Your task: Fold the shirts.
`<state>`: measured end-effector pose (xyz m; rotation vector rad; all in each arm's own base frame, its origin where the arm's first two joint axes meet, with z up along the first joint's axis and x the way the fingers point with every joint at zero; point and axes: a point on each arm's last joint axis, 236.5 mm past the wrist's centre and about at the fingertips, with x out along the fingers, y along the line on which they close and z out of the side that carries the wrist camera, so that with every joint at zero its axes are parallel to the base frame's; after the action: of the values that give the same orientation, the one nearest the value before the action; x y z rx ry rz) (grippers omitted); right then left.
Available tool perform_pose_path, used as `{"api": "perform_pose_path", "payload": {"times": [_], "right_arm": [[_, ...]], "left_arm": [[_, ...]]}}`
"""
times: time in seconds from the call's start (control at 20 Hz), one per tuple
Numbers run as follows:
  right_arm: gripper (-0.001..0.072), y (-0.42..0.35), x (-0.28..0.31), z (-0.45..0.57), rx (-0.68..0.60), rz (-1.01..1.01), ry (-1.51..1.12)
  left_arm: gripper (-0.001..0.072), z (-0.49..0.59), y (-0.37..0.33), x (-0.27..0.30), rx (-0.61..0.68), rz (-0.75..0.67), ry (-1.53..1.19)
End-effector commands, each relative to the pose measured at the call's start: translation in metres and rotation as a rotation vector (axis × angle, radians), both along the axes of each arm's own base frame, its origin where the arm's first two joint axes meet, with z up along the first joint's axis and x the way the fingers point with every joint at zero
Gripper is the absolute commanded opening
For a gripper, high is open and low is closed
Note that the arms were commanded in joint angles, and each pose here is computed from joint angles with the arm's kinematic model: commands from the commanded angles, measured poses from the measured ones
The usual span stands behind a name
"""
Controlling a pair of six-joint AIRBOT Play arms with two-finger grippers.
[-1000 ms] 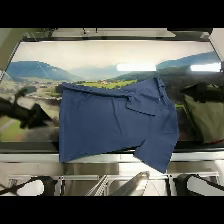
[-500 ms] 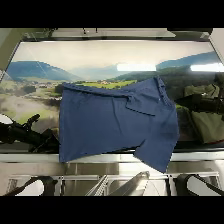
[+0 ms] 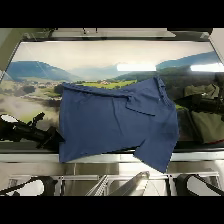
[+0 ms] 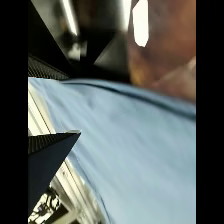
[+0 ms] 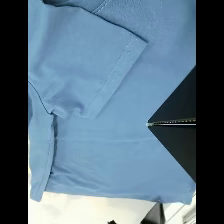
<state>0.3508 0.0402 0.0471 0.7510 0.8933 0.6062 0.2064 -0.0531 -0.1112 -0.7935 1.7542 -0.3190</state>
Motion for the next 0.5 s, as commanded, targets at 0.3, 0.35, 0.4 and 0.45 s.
{"api": "perform_pose_path", "payload": {"times": [0.3, 0.35, 0.4, 0.45], "right_arm": [[0.0015, -0.015, -0.001, -0.003, -0.012, -0.034, 0.012], [0.0038, -0.022, -0.003, -0.006, -0.013, -0.057, 0.034], [0.0161, -0.03, -0.005, -0.01, -0.015, -0.083, 0.061], [0.0252, -0.04, -0.008, -0.016, -0.028, -0.11, 0.097]], "left_arm": [[0.0049, 0.004, -0.026, -0.018, -0.199, -0.056, 0.09], [0.0007, 0.004, -0.027, -0.019, -0.206, -0.059, 0.096], [0.0007, 0.005, -0.027, -0.019, -0.205, -0.059, 0.095], [0.0007, 0.005, -0.027, -0.018, -0.204, -0.058, 0.093]]}}
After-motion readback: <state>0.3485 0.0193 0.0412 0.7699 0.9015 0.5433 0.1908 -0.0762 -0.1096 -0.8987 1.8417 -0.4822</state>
